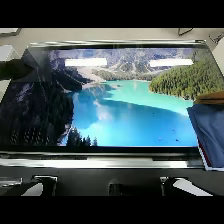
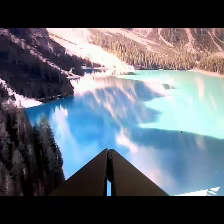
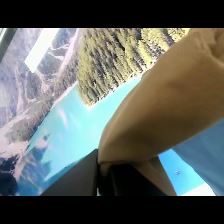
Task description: Fold the clothes and pants, and hang the long-sleeved shirts on hangers.
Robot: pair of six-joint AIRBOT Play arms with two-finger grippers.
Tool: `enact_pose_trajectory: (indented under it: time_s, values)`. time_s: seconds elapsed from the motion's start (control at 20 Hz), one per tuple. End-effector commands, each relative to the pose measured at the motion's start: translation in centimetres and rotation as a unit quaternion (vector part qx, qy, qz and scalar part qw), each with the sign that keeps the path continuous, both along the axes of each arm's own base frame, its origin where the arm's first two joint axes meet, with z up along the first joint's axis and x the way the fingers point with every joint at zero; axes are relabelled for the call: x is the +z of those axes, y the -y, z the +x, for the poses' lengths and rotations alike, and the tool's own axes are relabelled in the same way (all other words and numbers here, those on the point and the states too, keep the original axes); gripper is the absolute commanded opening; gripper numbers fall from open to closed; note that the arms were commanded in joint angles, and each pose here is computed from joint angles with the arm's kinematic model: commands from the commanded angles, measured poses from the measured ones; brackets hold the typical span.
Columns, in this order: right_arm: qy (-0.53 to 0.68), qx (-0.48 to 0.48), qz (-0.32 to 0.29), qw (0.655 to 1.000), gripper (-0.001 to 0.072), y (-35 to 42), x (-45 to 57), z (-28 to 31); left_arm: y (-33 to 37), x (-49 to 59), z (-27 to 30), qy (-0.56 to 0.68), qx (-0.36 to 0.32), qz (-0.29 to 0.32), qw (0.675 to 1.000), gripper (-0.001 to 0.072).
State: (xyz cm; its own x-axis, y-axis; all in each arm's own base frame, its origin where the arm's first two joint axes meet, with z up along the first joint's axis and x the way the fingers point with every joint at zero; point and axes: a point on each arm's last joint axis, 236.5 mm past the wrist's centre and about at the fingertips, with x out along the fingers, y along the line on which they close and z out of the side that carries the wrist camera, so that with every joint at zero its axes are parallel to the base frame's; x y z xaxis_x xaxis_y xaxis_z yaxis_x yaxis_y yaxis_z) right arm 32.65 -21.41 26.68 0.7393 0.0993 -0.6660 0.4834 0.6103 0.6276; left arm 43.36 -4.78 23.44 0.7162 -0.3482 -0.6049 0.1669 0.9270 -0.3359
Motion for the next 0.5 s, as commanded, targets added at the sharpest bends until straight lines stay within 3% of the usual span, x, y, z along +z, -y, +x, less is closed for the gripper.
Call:
enact_pose_trajectory:
  time_s: [0.0, 0.2, 0.45]
  values:
    - [0.026, 0.026, 0.03, 0.999, 0.0037, -2.1, 1.5, -0.1, 0.5, -0.1, 0.2, 0.004, -0.004, 0.001, 1.0, 0.0022]
    - [-0.05, 0.038, 0.034, 0.997, 0.0037, -3.0, -0.7, -2.9, 0.5, -0.1, 0.2, 0.007, -0.009, 0.006, 1.0, 0.0022]
    - [-0.19, -0.111, -0.056, 0.974, 0.0037, 2.6, -3.3, -9.5, 0.5, -0.1, 0.2, 0.009, -0.012, 0.01, 1.0, 0.0022]
